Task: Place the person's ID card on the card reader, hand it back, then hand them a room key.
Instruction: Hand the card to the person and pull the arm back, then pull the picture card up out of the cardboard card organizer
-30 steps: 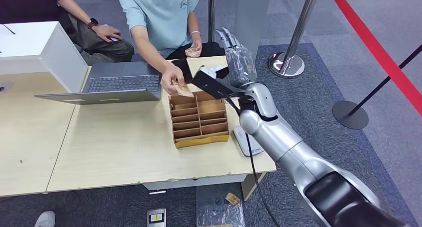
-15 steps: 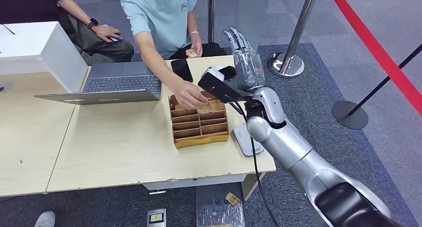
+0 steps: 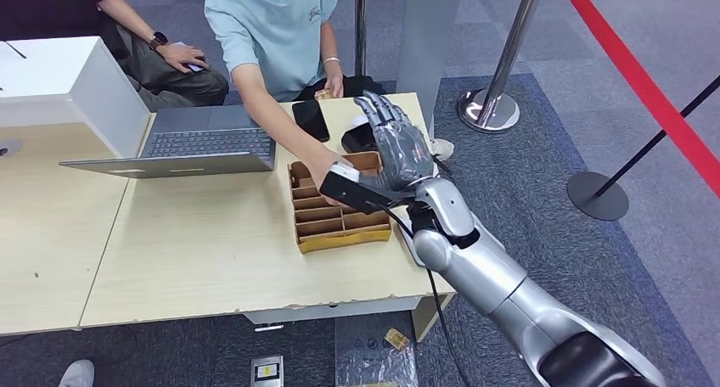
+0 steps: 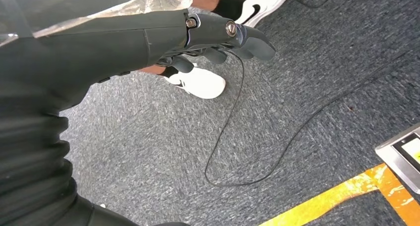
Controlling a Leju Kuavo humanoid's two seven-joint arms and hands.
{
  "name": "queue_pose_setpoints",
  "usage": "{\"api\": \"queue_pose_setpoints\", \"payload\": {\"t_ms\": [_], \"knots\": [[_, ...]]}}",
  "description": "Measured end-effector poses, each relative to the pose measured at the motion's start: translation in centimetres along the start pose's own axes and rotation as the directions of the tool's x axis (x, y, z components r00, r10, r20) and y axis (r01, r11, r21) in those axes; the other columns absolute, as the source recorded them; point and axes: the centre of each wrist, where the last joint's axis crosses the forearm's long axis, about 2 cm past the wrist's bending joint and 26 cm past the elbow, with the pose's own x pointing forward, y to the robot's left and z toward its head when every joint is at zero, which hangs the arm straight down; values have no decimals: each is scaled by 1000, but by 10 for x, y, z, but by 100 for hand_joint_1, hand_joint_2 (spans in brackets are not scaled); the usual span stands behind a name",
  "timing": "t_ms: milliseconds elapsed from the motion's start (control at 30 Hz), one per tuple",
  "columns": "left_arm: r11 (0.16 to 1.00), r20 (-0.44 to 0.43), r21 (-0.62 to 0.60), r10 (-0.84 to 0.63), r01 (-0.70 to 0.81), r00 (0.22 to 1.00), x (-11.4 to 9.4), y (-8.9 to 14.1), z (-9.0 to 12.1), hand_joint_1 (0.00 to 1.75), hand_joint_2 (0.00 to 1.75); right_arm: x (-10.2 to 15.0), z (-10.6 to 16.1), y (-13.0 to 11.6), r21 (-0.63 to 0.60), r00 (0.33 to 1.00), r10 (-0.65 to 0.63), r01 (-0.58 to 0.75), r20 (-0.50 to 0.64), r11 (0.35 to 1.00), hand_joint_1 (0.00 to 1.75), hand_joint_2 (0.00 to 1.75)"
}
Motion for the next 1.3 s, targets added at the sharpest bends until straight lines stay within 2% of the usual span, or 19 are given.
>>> {"api": "queue_pose_setpoints", "payload": {"t_ms": [833, 933, 1000, 1067, 1167, 1267, 1300], "knots": [[1000, -3, -2, 5, -5, 1000, -3, -2, 1, 0, 175, -8, 17, 6, 59, 1000, 13, -12, -20, 998, 3, 175], [1000, -5, -2, 7, -7, 1000, -3, -2, 1, 0, 175, -10, 21, 8, 68, 1000, 14, -12, -28, 998, 20, 175], [1000, -5, -2, 9, -9, 1000, -3, -2, 1, 0, 175, -11, 22, 9, 73, 999, 16, -13, -32, 997, 85, 175], [1000, -6, -3, 10, -10, 1000, -3, -2, 1, 0, 175, -13, 24, 10, 80, 999, 18, -15, -36, 997, 140, 175], [1000, -6, -3, 12, -12, 1000, -3, -2, 1, 0, 175, -14, 27, 12, 92, 999, 20, -16, -43, 996, 134, 175], [1000, -7, -2, 13, -13, 1000, -3, -3, 1, 0, 175, -17, 30, 15, 102, 998, 24, -18, -51, 995, 137, 175], [1000, -7, -3, 13, -13, 1000, -3, -3, 1, 0, 175, -17, 32, 15, 105, 998, 25, -19, -53, 994, 125, 175]]}}
